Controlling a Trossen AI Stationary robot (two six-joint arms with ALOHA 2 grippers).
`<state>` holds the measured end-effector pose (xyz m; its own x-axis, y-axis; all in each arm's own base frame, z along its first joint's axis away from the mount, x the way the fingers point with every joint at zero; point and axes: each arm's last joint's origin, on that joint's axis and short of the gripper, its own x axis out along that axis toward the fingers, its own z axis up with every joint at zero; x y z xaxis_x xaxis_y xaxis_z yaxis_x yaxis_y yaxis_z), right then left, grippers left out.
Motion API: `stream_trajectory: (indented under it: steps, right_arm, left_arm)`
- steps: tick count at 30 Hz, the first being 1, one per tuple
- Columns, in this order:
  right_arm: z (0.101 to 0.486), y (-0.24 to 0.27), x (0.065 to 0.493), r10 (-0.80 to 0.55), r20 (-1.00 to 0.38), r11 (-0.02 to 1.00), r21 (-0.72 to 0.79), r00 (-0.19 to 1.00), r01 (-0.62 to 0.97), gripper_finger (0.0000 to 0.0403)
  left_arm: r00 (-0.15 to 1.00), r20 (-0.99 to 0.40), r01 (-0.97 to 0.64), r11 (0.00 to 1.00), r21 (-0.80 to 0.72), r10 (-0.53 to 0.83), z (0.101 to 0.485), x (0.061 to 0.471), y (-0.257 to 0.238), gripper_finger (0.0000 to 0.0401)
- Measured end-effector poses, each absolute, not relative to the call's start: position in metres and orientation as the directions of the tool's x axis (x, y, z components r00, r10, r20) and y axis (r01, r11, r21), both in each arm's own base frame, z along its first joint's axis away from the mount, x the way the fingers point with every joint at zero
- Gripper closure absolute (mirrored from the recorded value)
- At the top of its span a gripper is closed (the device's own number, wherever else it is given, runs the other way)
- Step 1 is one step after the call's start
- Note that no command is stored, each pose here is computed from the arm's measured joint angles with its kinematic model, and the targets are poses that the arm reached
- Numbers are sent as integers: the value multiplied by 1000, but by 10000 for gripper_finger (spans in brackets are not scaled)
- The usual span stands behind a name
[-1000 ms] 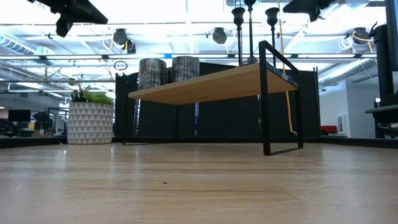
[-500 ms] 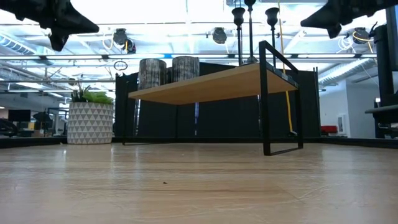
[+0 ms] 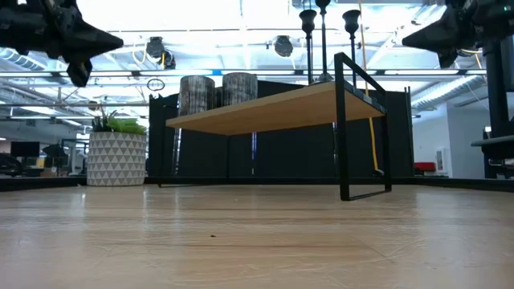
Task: Pick & Place candle stick holders
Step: Return to Home Position
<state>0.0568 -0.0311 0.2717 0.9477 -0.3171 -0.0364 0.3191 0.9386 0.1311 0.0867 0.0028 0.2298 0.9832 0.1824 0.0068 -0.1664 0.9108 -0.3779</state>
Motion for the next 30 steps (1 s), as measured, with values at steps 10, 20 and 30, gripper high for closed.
stream_trajectory:
  steps: [10, 20, 30]
  right_arm:
    - [251, -27, 51, -316, -15, 939, 140, 949, 315, 403]
    - [219, -36, 63, -315, -60, 906, 278, 947, 319, 403]
    - [184, -43, 73, -312, -136, 868, 362, 940, 340, 403]
  left_arm:
    - [987, -26, -155, 898, -412, 159, 191, 90, 2, 383]
    - [989, -53, -146, 890, -431, 137, 173, 95, 1, 386]
    - [998, -63, -53, 902, -428, 29, 172, 95, -2, 370]
